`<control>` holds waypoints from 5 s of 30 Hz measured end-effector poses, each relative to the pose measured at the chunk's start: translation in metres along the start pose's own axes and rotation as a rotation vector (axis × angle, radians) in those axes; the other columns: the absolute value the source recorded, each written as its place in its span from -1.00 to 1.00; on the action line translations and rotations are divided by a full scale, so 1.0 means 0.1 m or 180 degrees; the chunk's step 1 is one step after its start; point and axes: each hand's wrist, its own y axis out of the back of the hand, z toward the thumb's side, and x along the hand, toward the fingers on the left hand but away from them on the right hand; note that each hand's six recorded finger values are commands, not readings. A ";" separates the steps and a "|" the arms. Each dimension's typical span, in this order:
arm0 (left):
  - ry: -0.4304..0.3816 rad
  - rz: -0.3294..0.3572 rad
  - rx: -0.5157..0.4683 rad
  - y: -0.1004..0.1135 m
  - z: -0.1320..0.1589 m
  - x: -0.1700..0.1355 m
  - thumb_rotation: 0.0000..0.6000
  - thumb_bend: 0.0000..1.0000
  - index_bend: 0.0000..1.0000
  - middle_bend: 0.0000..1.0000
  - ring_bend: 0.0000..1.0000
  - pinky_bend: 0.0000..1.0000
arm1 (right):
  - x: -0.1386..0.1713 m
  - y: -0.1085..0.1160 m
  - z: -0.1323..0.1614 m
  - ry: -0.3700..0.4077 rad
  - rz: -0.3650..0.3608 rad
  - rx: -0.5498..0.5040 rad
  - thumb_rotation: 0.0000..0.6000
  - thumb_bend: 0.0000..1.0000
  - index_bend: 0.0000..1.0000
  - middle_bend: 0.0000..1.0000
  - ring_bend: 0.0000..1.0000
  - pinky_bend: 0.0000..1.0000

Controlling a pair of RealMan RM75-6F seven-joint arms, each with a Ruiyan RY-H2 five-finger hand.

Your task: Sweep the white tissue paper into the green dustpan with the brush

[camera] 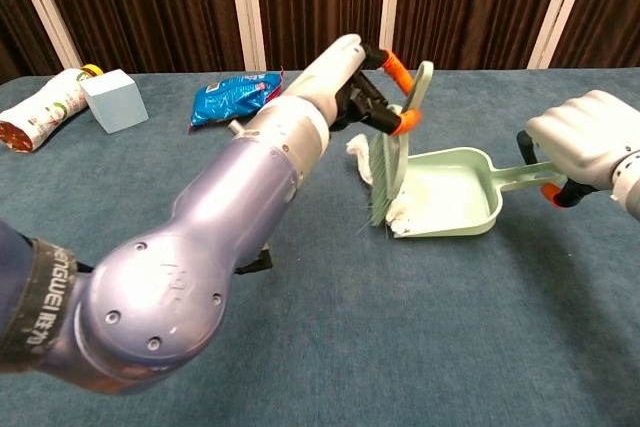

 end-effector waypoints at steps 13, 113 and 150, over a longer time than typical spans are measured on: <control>-0.0299 0.0083 -0.0362 0.06 0.20 -0.02 1.00 -0.10 0.57 1.00 0.99 1.00 | -0.01 0.05 -0.01 -0.0028 0.0001 -0.0001 1.00 0.08 0.23 0.64 0.68 0.76; -0.0656 0.0034 -0.0052 0.03 0.31 0.11 1.00 -0.25 0.56 0.90 0.96 1.00 | -0.18 0.06 -0.25 -0.0211 -0.0080 -0.0085 1.00 0.08 0.23 0.64 0.68 0.76; -0.0467 0.0397 -0.0024 1.05 -0.15 0.05 1.00 -0.26 0.56 0.90 0.96 1.00 | -0.15 0.07 0.27 0.0160 -0.0210 -0.0200 1.00 0.09 0.23 0.64 0.68 0.76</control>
